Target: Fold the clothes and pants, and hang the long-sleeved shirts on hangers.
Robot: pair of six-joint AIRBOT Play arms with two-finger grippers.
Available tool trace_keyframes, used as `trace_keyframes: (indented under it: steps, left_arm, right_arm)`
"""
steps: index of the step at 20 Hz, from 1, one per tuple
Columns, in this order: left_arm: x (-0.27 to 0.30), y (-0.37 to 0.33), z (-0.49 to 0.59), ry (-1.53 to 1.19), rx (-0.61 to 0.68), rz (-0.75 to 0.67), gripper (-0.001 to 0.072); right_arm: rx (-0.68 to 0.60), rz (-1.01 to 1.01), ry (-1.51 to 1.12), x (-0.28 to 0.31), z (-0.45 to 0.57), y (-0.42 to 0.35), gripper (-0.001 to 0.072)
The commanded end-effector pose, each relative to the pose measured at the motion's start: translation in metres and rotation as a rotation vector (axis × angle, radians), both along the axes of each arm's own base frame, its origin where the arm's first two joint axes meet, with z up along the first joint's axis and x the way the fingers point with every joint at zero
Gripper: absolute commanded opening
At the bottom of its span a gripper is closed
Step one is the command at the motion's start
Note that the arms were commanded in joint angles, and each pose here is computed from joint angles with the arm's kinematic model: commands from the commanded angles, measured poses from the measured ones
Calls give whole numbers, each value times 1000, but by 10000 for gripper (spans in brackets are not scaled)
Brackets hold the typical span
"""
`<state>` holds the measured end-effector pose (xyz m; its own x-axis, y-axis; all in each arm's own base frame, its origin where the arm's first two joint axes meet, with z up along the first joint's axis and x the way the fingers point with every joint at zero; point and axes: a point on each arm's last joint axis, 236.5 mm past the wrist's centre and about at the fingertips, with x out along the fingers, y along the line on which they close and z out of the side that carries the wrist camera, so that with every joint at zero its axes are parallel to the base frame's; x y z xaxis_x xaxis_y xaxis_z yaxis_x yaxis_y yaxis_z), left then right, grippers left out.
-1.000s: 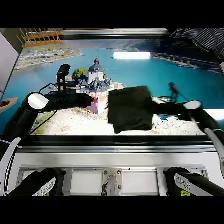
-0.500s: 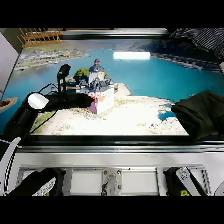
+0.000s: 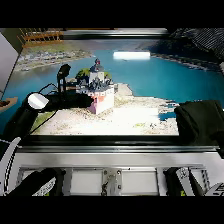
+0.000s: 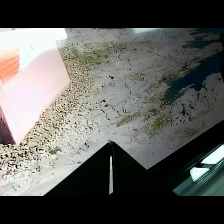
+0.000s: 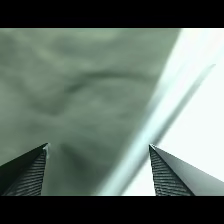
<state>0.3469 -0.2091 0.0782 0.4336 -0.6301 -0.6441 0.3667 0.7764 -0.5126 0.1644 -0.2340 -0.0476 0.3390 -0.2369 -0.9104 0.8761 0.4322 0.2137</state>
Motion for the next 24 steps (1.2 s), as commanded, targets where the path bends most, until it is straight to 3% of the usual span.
trace_keyframes:
  steps: [1, 3, 5, 9, 14, 20, 21, 23, 24]
  left_arm:
    - [0, 0, 0, 1, 0, 0, 6]
    - [0, 0, 0, 1, 0, 0, 7]
    - [0, 0, 0, 1, 0, 0, 7]
    - [0, 0, 0, 1, 0, 0, 7]
    - [0, 0, 0, 1, 0, 0, 7]
    - [0, 0, 0, 1, 0, 0, 7]
    - [0, 0, 0, 1, 0, 0, 7]
    - [0, 0, 0, 1, 0, 0, 7]
    - [0, 0, 0, 1, 0, 0, 7]
  right_arm:
    - [-222, 92, 137, -23, 55, -40, 679]
    - [-318, 128, -33, 21, 99, -40, 679]
    - [-351, 319, -228, 80, 130, -1, 679]
    - [-236, 781, -560, 170, 174, 154, 679]
    - [-69, 1253, -613, 168, 167, 320, 679]
    - [3, 1455, -622, 144, 163, 387, 668]
    - [4, 1456, -622, 144, 164, 388, 572]
    - [5, 1456, -623, 144, 164, 388, 106]
    - [5, 1455, -623, 144, 164, 387, 46]
